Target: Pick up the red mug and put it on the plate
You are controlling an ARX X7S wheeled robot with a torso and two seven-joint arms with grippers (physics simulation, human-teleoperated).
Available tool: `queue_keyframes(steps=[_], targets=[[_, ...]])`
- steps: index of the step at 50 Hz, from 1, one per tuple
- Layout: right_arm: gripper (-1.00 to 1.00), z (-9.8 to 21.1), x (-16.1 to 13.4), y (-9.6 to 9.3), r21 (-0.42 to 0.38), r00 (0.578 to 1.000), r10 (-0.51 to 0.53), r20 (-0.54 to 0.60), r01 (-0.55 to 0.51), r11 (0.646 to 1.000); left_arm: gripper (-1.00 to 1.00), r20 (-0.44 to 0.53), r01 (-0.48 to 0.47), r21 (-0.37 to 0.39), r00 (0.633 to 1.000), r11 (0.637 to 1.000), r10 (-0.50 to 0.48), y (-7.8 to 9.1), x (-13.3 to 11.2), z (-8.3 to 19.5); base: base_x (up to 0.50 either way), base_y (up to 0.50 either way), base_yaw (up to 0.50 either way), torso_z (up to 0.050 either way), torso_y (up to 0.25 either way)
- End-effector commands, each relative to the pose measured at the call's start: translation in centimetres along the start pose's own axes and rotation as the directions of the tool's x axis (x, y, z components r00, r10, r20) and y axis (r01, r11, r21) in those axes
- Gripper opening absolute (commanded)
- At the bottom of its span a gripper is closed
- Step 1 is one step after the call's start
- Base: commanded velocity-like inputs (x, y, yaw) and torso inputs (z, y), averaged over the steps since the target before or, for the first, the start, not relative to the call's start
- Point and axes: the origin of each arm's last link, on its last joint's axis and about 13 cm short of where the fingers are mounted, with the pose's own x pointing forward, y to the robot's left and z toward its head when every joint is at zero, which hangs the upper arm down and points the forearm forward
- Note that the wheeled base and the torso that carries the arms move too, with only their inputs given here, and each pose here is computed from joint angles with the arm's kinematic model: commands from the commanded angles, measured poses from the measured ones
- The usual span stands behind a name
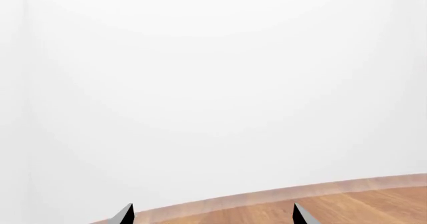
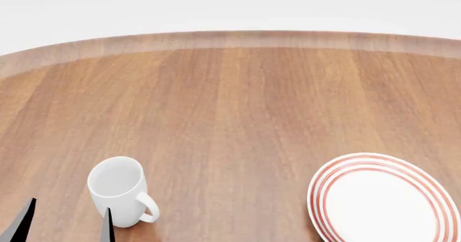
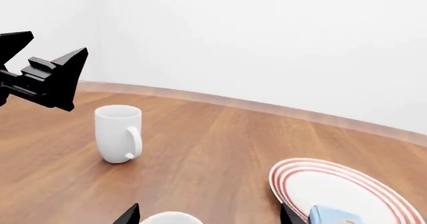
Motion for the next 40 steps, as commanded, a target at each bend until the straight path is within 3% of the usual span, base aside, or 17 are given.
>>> queue_keyframes(steps=[1, 40], targets=[[1.00, -1.5, -0.7, 0.3, 0.011, 1.000, 0.000, -0.031, 0.000, 1.000, 1.00, 0.002, 0.002, 0.000, 1.000, 1.000, -0.002, 0.0, 0.0, 0.0, 0.00, 0.00, 0.00, 0.000, 0.000], [1.00, -3.1, -1.6, 0.9, 0.066, 0.998, 0.018, -0.067, -0.014, 0.998, 1.00, -0.002, 0.001, 0.003, 1.000, 1.000, -0.001, 0.0, 0.0, 0.0, 0.00, 0.00, 0.00, 0.000, 0.000]])
